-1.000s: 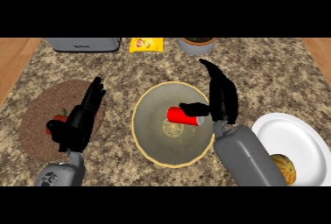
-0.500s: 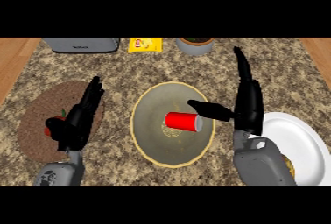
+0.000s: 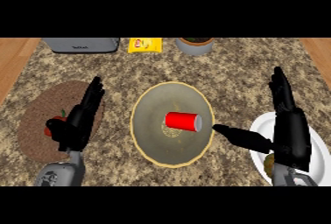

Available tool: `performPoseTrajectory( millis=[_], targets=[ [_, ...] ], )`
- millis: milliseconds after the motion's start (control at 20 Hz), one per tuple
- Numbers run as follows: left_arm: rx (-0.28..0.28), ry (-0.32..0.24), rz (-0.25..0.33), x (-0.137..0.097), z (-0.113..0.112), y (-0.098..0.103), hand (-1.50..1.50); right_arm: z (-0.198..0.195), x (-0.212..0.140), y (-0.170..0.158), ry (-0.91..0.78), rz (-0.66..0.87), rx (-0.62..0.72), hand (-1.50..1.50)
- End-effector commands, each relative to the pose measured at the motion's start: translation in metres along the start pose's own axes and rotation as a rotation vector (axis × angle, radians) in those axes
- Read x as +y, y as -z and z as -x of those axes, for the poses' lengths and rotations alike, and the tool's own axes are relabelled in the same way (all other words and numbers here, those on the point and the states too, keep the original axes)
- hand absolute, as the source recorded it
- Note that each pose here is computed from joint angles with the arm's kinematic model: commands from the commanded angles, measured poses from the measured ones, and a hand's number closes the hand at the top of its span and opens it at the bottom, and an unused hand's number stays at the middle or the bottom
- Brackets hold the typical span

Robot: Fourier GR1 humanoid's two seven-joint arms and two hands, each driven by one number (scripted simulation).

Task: Pick the can from the plate and place it in the bowl

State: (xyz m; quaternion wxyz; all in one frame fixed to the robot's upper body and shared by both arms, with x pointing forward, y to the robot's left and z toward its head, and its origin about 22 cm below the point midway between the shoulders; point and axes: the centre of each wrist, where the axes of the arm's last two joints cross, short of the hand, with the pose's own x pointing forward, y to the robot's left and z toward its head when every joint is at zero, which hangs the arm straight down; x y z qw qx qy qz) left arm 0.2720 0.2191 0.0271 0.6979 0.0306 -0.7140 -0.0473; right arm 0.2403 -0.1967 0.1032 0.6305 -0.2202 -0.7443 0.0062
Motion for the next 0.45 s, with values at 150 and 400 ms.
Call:
performPoseTrajectory(
  millis=[150, 400],
  targets=[
    [0.008, -0.009, 0.002, -0.003, -0.010, -0.004, 0.00, 0.013, -0.018, -0.043, 0.062, -0.081, -0.022, -1.50],
    [-0.004, 0.007, -0.008, -0.014, 0.010, -0.008, 0.00, 0.036, -0.049, -0.035, 0.050, -0.087, -0.032, -1.50]
  ],
)
